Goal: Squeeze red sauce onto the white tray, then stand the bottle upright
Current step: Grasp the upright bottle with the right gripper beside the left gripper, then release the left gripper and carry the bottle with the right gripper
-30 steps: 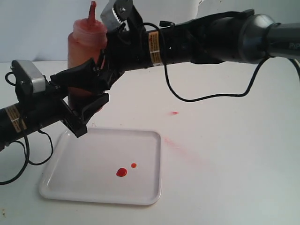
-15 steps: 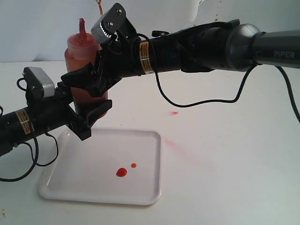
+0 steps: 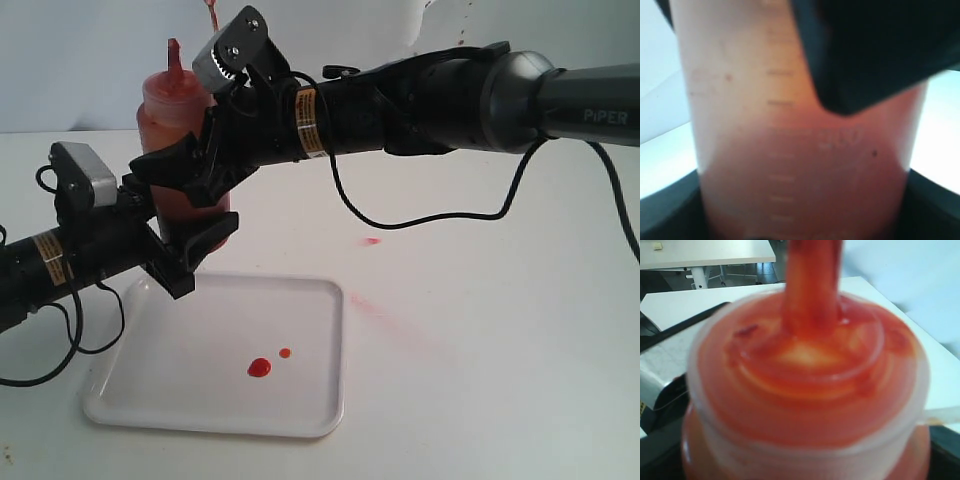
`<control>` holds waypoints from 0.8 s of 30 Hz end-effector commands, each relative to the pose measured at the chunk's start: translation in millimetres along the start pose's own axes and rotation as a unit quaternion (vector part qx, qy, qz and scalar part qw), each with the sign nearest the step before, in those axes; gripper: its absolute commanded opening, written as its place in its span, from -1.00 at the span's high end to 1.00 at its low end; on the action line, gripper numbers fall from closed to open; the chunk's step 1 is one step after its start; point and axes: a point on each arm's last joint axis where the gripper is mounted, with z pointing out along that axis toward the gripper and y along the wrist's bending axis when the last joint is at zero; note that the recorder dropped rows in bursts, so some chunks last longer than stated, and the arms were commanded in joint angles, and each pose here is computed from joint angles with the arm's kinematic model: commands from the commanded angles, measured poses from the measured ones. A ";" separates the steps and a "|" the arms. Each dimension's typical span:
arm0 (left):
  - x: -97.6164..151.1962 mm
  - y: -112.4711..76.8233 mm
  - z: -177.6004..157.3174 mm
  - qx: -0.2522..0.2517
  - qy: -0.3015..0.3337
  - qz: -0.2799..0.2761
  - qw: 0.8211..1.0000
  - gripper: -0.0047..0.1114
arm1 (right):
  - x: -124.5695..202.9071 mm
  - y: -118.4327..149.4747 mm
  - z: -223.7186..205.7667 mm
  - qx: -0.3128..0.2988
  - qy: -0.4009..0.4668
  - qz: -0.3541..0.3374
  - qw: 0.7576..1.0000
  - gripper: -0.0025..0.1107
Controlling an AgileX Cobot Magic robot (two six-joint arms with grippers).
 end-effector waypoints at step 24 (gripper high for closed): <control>4.4 62.3 -39.9 -0.179 -0.007 -0.101 0.979 -0.87 | 46.3 -54.1 4.6 0.207 0.007 0.062 0.976 0.96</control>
